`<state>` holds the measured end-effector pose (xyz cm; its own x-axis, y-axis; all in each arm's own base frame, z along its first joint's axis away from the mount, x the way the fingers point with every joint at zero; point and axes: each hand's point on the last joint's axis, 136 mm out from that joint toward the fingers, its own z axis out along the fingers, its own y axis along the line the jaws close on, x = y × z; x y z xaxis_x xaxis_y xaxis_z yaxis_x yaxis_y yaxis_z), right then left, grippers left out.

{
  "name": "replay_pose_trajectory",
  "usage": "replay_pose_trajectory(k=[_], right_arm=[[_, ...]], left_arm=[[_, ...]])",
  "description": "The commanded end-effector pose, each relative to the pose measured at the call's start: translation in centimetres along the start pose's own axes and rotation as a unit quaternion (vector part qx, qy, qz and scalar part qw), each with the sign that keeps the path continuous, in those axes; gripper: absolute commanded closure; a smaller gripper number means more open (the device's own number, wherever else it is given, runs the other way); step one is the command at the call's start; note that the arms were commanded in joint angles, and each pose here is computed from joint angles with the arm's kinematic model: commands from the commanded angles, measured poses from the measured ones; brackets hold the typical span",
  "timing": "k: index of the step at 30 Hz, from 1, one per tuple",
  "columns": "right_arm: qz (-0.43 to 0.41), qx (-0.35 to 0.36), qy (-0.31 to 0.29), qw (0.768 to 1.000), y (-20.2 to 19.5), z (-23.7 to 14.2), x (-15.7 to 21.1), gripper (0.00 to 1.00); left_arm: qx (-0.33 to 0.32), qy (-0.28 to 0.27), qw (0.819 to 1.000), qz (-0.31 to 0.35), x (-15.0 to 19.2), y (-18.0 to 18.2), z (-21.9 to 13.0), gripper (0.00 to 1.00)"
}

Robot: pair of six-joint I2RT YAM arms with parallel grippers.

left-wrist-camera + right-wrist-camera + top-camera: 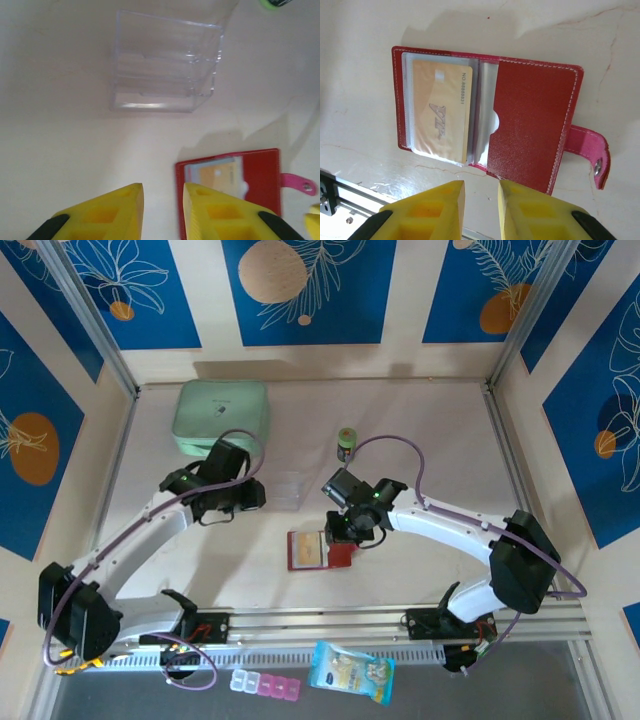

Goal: Take the credit cards out of the card holder

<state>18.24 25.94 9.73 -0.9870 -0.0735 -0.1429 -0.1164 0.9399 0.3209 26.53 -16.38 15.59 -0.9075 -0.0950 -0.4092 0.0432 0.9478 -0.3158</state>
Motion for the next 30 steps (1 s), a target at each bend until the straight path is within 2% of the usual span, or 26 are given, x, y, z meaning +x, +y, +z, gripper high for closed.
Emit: replay_pose_trajectory(k=[1, 21, 30], right_arm=[[0.008, 0.014, -0.002, 1.0, -0.5, -0.4, 0.1, 0.75], [-0.002, 0.007, -0.005, 1.0, -0.9, -1.1, 0.3, 0.75], [0.004, 0.003, -0.004, 1.0, -1.6, -1.1, 0.1, 0.75]], left_arm=[[-0.031, 0.011, 0.999, 0.039, -0.8, 1.3, 0.9, 0.73], [-0.103, 0.079, 0.988, 0.085, -4.0, 3.2, 8.8, 0.67], [-0.104, 0.107, 0.986, 0.08, -4.3, 3.1, 11.4, 0.73]])
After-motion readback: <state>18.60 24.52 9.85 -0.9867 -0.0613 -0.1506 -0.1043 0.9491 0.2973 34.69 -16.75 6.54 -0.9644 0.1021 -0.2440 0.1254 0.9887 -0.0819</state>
